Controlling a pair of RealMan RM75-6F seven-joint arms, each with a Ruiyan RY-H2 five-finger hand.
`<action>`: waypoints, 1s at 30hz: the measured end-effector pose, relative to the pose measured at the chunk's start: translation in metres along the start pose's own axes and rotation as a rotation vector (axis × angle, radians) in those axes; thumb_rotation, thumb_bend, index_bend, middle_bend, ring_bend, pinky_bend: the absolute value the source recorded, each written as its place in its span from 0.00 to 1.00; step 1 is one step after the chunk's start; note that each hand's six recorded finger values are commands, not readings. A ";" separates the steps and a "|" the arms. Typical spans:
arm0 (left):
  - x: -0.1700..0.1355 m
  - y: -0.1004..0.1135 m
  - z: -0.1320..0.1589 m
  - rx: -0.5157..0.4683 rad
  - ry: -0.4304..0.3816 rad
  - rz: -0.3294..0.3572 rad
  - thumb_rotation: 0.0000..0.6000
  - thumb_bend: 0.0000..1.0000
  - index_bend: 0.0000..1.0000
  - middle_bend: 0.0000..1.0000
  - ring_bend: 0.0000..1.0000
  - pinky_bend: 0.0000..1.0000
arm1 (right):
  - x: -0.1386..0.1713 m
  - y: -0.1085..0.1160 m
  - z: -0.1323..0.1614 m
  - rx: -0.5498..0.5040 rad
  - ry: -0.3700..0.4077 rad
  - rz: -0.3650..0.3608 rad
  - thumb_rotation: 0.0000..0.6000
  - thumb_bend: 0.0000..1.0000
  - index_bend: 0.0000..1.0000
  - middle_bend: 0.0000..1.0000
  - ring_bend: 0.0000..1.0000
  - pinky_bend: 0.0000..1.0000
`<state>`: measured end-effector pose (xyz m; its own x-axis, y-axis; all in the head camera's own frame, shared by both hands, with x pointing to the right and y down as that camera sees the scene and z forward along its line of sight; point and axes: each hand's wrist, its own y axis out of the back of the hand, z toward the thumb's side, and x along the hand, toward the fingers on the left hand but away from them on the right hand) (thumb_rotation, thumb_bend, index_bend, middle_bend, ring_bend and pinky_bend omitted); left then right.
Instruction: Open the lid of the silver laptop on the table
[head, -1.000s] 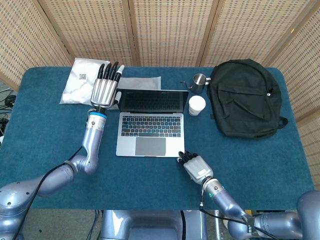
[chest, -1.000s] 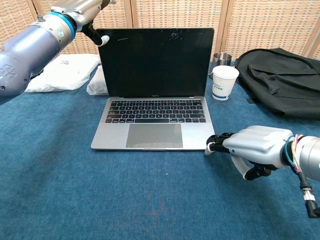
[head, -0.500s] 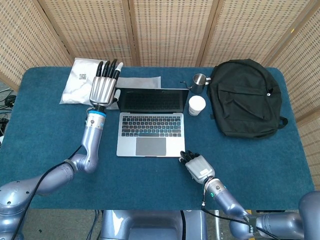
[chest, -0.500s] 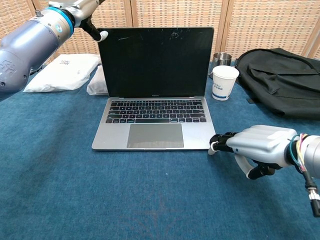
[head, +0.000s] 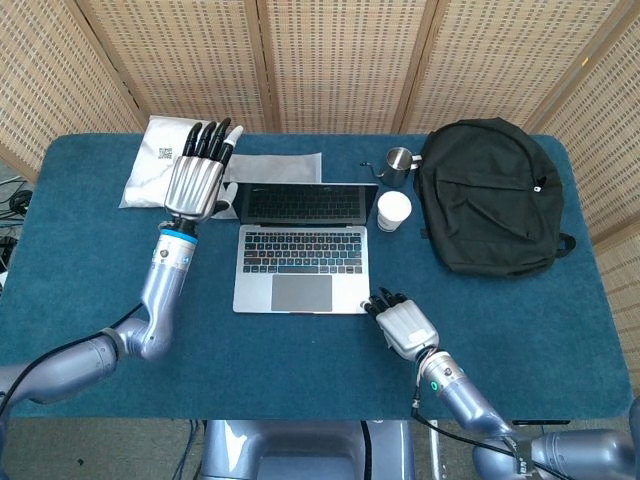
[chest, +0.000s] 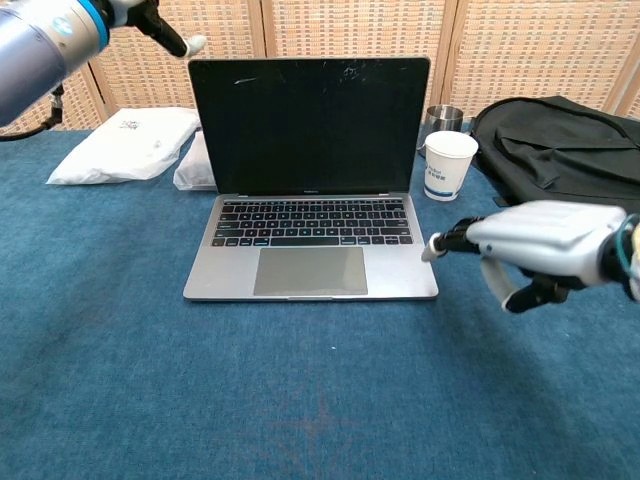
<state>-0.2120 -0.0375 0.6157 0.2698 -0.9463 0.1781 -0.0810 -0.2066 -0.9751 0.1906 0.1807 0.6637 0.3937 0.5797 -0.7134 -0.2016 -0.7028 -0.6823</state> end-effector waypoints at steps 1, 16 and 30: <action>-0.002 0.004 0.001 -0.006 -0.010 0.008 1.00 0.37 0.00 0.00 0.00 0.00 | 0.003 0.006 -0.003 -0.005 -0.003 -0.017 1.00 1.00 0.12 0.15 0.00 0.20; -0.099 0.065 -0.067 -0.052 -0.013 0.061 1.00 0.00 0.00 0.00 0.00 0.00 | 0.054 0.057 -0.117 -0.095 -0.189 -0.351 1.00 0.39 0.12 0.10 0.00 0.17; -0.253 0.032 -0.133 -0.160 0.141 -0.139 1.00 0.00 0.00 0.00 0.00 0.00 | 0.154 0.033 -0.178 -0.222 -0.254 -0.680 1.00 0.00 0.00 0.00 0.00 0.01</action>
<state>-0.4107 0.1620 0.5571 0.1534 -0.9292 0.3364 -0.2067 -0.3630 -0.9086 0.4036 0.1731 0.5598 0.1427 0.9733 -0.1800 0.2081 -0.2073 -0.9559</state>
